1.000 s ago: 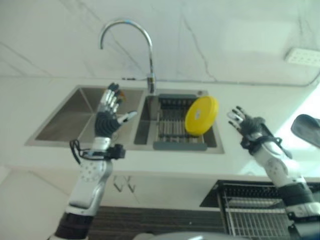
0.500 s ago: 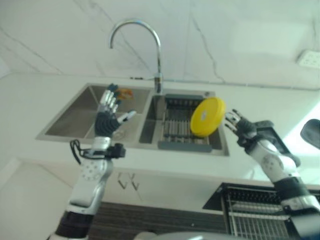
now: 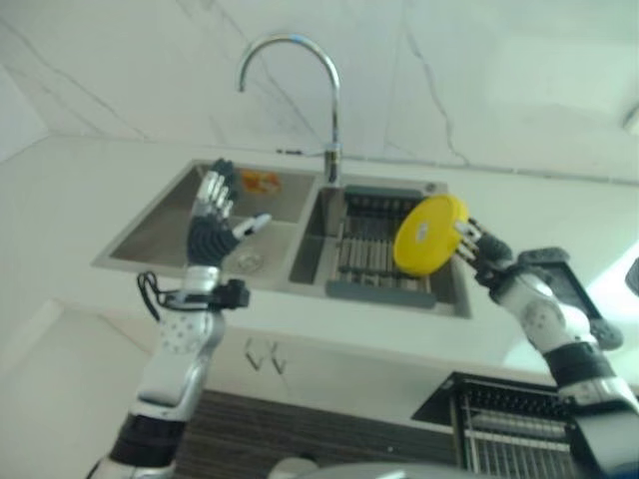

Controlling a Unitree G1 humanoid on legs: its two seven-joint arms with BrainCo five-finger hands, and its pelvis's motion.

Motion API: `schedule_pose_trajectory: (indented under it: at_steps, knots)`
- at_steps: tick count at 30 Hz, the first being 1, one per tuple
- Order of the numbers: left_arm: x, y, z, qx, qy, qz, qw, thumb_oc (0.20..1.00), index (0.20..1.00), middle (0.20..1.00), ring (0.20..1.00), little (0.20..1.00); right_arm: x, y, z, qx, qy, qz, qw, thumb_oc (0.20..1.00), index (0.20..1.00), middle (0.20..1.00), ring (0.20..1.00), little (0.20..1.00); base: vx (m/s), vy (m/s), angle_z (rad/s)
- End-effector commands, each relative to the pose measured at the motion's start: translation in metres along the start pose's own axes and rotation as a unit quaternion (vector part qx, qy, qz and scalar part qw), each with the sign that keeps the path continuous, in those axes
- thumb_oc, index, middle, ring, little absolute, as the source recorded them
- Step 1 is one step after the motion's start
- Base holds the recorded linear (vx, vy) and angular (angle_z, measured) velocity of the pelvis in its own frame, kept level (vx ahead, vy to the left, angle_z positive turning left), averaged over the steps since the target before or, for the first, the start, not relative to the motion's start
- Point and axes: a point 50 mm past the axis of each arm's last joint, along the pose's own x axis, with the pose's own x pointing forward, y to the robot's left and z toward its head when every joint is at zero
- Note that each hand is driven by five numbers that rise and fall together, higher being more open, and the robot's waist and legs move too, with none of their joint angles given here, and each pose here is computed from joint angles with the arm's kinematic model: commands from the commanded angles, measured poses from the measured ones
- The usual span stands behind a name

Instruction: Place the dishes in the dishwasher.

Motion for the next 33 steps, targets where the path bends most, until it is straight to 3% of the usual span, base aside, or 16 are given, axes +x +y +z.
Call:
schedule_pose_trajectory:
  at_steps: [1, 33]
  knots:
    - [0.015, -0.008, 0.016, 0.003, -0.042, -0.033, 0.999, 1.0, 1.0, 1.0, 1.0, 1.0, 0.012, 0.029, 0.046, -0.003, -0.065, 0.052, 0.997, 1.0, 1.0, 1.0, 1.0, 1.0, 0.0, 0.0, 0.0]
    - [0.017, -0.01, 0.013, 0.009, -0.025, -0.035, 0.999, 1.0, 1.0, 1.0, 1.0, 1.0, 0.026, 0.024, 0.04, -0.013, -0.019, 0.019, 1.0, 1.0, 1.0, 1.0, 1.0, 1.0, 0.0, -0.004, 0.05]
